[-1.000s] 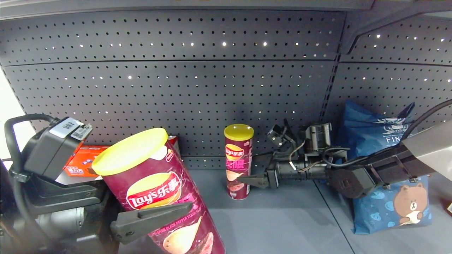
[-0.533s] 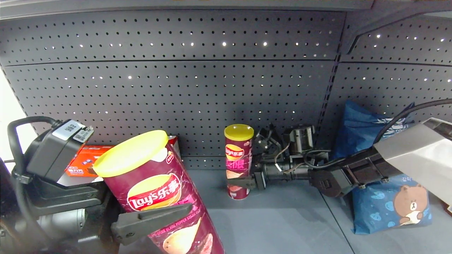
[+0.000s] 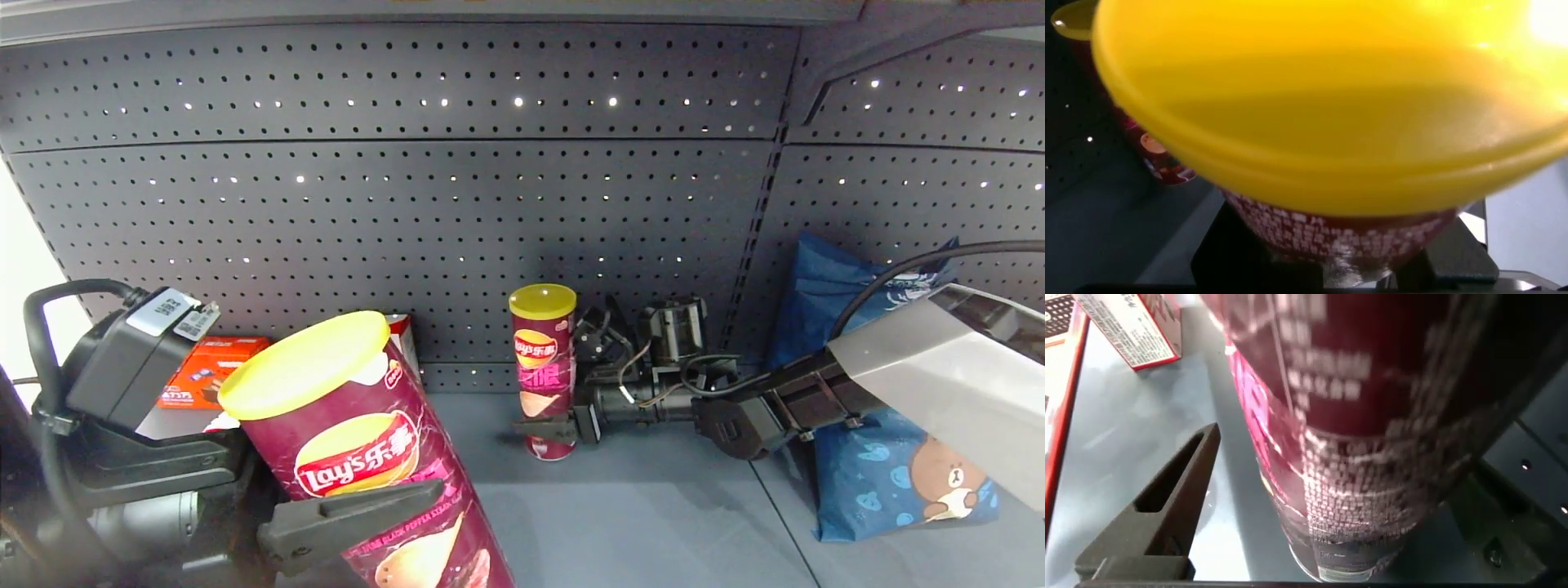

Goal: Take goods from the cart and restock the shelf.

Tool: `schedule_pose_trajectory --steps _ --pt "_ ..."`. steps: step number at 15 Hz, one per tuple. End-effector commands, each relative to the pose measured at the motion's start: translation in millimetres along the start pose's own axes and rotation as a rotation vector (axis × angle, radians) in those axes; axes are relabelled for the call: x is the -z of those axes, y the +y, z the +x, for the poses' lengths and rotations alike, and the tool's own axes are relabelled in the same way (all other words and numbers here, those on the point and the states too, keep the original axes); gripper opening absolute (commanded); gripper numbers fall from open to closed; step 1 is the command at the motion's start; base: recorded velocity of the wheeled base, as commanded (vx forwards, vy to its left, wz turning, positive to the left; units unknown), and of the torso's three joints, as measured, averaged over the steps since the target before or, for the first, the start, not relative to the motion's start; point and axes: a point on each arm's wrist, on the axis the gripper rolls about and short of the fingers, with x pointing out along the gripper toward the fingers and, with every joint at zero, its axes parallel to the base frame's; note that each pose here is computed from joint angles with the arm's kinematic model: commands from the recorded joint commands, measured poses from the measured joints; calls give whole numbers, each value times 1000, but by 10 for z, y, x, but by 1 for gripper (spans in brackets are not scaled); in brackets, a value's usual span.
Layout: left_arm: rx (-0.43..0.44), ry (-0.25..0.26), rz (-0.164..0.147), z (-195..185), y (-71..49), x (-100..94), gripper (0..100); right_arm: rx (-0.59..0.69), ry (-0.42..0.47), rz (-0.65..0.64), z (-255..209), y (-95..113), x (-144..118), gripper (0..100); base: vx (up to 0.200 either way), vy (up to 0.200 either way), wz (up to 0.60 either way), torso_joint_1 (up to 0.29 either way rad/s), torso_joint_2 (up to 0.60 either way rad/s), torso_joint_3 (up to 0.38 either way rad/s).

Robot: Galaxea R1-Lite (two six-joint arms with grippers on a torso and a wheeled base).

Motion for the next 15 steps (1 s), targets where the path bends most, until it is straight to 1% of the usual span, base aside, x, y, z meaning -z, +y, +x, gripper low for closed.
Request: schedule_pose_trajectory --steps 1,3,4,10,14,15 --pt "-1 13 -12 -14 -8 54 0 4 4 5 19 -42 36 100 0 0 0 0 0 0" --pt "-1 13 -12 -30 -21 64 0 -8 -10 -2 52 -85 22 100 0 0 0 0 0 0" --pt "0 12 -11 -29 -20 60 0 -12 -13 -4 66 -96 20 0 0 0 0 0 0 0" --pt "1 10 -9 -28 -21 54 0 1 -33 -22 -8 -50 -112 0 0 0 0 0 0 0" --pt "0 9 -8 -37 -28 57 0 -2 -36 -23 -166 83 -199 0 0 0 0 0 0 0" --pt "0 11 -10 -35 -25 60 0 -2 -36 -23 -259 152 -248 0 0 0 0 0 0 0"
